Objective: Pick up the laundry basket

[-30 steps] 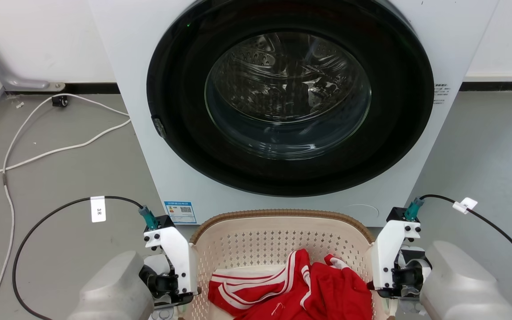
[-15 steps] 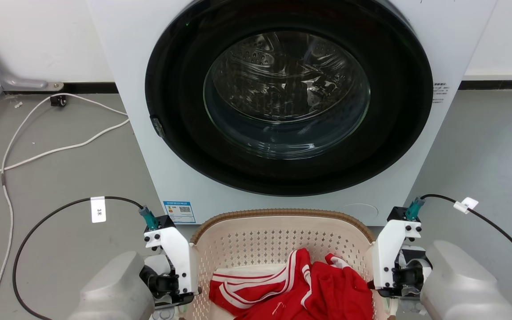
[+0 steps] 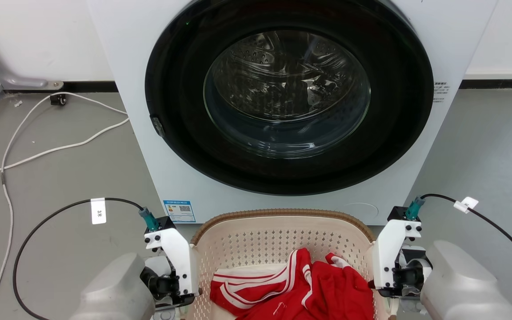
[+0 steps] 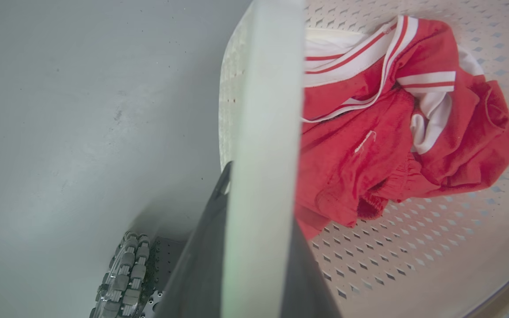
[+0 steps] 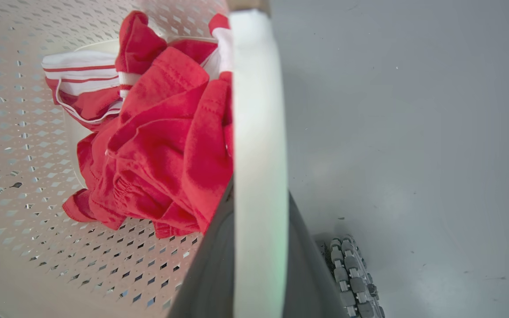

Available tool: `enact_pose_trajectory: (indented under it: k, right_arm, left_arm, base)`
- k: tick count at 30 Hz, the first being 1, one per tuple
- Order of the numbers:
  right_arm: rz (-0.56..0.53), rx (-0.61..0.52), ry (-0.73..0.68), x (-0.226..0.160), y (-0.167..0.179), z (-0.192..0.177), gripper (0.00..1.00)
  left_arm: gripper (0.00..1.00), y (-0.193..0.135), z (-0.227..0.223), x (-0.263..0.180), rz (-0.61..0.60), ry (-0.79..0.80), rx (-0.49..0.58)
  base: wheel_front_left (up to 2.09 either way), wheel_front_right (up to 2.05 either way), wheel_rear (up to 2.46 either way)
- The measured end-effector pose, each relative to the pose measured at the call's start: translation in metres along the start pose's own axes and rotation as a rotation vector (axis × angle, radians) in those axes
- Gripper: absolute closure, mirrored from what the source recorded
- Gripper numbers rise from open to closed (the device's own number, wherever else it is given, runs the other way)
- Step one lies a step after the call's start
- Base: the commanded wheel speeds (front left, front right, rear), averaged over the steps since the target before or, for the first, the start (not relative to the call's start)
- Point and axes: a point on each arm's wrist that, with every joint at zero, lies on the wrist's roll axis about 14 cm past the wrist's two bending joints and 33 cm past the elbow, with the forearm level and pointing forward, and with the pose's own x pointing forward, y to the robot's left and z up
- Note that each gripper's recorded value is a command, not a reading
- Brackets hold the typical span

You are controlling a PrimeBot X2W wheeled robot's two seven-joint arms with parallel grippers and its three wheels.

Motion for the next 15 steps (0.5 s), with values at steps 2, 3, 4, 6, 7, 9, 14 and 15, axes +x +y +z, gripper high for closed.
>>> enact_pose_trajectory:
  k: [2,3,4,6,7,9,14,15]
  right_arm:
    - [0.0,0.001,0.0,-0.0002,-0.0001,-0.0001,1.0]
    - [0.0,0.002,-0.001,-0.0002,-0.0002,-0.0001,1.0]
    - [0.0,0.002,-0.001,-0.0003,-0.0003,-0.0001,1.0]
    - [0.0,0.003,0.0,-0.0004,-0.0005,-0.0003,1.0]
    - [0.0,0.003,0.0,-0.0005,-0.0007,-0.0004,1.0]
    - [-0.001,0.004,0.0,-0.0007,-0.0009,-0.0005,1.0]
    - [0.0,0.005,0.002,-0.0006,-0.0009,-0.0008,1.0]
    - [-0.001,0.005,0.002,-0.0006,-0.0011,-0.0008,1.0]
  left_arm:
    - [1.0,0.0001,-0.0005,0.0003,0.0,0.0,0.0]
    - [1.0,0.0,-0.0005,0.0003,0.0,0.0,0.0]
    - [1.0,0.0,-0.0006,0.0004,0.0,0.0,0.001]
    - [1.0,-0.0002,-0.0005,0.0006,0.0,0.0,0.002]
    - [1.0,-0.0004,-0.0005,0.0007,0.0,0.0,0.002]
    - [1.0,-0.0004,-0.0005,0.0008,0.0,-0.001,0.003]
    - [1.0,-0.0005,-0.0014,0.0013,-0.001,0.0,0.001]
    - [1.0,-0.0006,-0.0014,0.0014,-0.002,0.0,-0.001]
  base:
    - [0.0,0.0,0.0]
    - [0.0,0.0,0.0]
    - [0.0,0.0,0.0]
    - [0.0,0.0,0.0]
    - [0.0,0.0,0.0]
    - [0.0,0.0,0.0]
    - [0.0,0.0,0.0]
    - [0.0,0.0,0.0]
